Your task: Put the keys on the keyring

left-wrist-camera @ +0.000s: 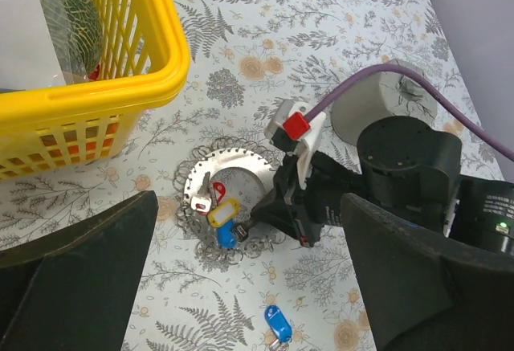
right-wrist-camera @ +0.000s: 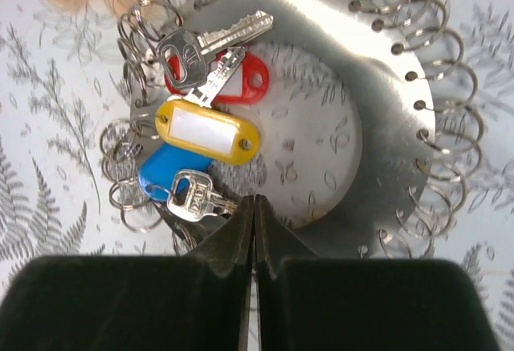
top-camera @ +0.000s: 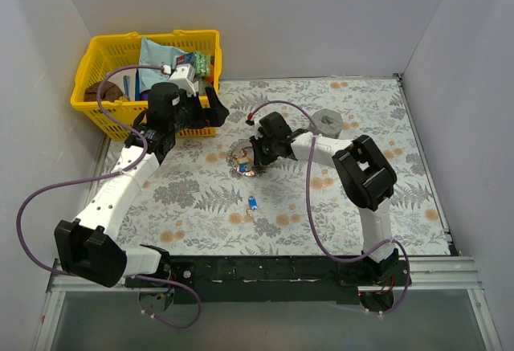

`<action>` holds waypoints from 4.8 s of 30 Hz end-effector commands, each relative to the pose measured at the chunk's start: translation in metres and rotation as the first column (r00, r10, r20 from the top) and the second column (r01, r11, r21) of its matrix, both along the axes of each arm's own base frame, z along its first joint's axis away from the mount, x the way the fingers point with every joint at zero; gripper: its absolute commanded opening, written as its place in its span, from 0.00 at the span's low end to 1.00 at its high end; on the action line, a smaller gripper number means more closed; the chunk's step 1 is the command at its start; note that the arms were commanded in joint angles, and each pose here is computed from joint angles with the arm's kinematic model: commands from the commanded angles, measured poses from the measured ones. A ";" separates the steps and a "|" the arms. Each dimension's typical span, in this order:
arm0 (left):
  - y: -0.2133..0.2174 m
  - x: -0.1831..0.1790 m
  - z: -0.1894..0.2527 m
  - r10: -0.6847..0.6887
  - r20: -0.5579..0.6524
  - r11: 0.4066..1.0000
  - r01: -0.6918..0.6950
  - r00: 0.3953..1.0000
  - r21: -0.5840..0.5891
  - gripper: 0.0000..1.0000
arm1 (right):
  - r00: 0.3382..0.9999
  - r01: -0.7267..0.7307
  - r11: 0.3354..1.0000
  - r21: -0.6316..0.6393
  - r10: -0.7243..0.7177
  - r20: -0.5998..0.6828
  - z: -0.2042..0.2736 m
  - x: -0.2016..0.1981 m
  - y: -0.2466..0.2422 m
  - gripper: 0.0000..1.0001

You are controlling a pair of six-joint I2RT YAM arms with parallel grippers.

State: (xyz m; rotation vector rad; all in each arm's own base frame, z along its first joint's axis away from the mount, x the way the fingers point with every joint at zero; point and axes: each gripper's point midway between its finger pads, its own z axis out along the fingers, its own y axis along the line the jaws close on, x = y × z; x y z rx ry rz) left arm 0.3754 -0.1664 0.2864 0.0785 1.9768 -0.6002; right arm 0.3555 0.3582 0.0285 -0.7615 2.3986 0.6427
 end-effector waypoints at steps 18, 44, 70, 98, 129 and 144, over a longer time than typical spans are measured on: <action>0.013 -0.012 -0.004 0.065 -0.032 0.998 -0.065 0.997 -0.010 0.98 | 0.994 -0.016 0.974 0.225 -0.008 0.105 0.115 -0.025 -0.002 0.20; -0.003 -0.115 -0.087 -0.076 -0.258 0.964 0.005 0.963 -0.264 0.98 | 0.988 -0.013 0.970 0.241 -0.024 0.152 0.098 -0.155 -0.088 0.80; -0.039 -0.120 -0.176 -0.032 -0.488 0.999 0.042 0.872 0.010 0.98 | 0.981 -0.053 0.969 0.241 0.005 0.196 0.096 -0.147 -0.078 0.81; -0.107 -0.138 -0.245 -0.006 -0.537 0.926 0.207 0.843 0.316 0.69 | 0.962 0.110 0.960 0.256 -0.167 0.215 0.096 -0.117 -0.118 0.81; 0.014 -0.195 -0.297 0.535 -0.577 0.735 -0.002 0.617 0.679 0.24 | 0.973 0.054 0.972 0.228 -0.102 0.205 0.094 -0.059 -0.084 0.81; 0.000 -0.131 -0.218 0.450 -0.516 0.868 -0.219 0.729 0.447 0.94 | 0.995 -0.029 0.985 0.169 0.013 0.100 0.055 -0.010 -0.021 0.36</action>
